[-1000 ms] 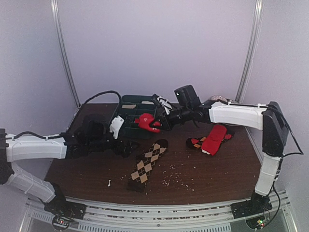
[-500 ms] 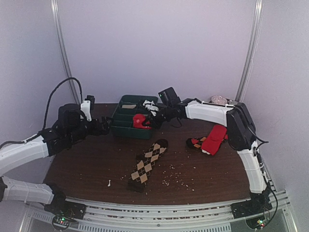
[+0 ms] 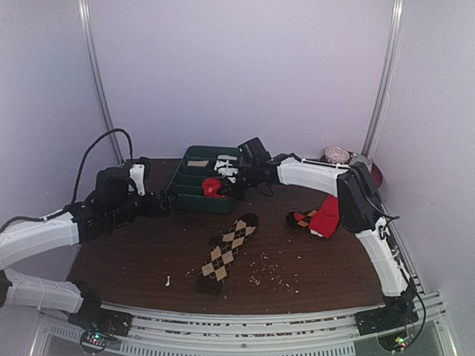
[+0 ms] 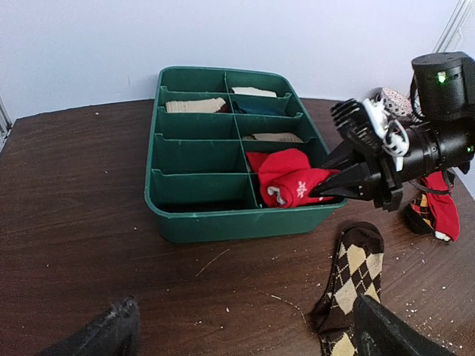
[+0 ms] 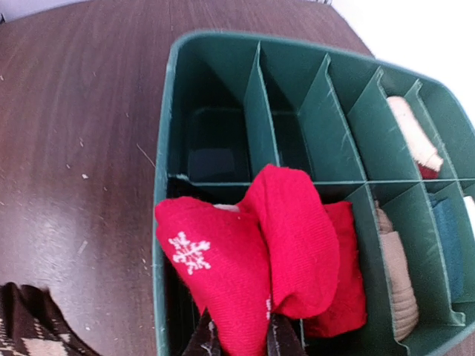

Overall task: Roll the socks
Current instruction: Move the storage box to the center of the board.

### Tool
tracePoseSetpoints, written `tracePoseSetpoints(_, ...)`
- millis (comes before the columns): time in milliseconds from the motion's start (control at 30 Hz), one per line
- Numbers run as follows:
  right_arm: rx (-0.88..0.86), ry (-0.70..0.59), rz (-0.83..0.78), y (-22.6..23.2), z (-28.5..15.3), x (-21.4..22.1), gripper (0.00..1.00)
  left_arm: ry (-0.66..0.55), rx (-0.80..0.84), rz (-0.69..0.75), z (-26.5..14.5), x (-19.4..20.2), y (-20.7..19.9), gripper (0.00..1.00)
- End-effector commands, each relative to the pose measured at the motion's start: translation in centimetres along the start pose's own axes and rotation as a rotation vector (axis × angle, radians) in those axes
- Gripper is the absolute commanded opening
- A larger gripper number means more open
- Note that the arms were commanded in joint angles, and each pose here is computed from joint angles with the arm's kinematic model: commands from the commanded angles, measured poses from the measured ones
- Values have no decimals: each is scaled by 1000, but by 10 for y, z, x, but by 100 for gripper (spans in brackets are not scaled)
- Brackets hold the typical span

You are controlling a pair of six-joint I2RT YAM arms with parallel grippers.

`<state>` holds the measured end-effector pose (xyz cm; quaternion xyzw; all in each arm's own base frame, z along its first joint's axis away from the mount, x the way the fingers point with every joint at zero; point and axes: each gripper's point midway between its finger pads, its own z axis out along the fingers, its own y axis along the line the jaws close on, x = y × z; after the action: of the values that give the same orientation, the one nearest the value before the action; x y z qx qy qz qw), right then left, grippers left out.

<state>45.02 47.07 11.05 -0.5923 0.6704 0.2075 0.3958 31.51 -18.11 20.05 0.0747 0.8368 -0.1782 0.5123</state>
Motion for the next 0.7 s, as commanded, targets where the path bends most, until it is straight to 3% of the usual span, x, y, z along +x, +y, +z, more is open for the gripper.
tracePoseSetpoints(0, 7, 117, -54, 10, 18, 17, 1, -42, 33, 5, 0, -9, -5, 98)
tracePoseSetpoints(300, -155, 379, -69, 67, 1, 60, 0, -47, 69, 6, -3, -13, -12, 98)
tracePoseSetpoints(667, -261, 564, 128, 103, -18, 104, 1, -39, 83, 7, 1, -15, -16, 98)
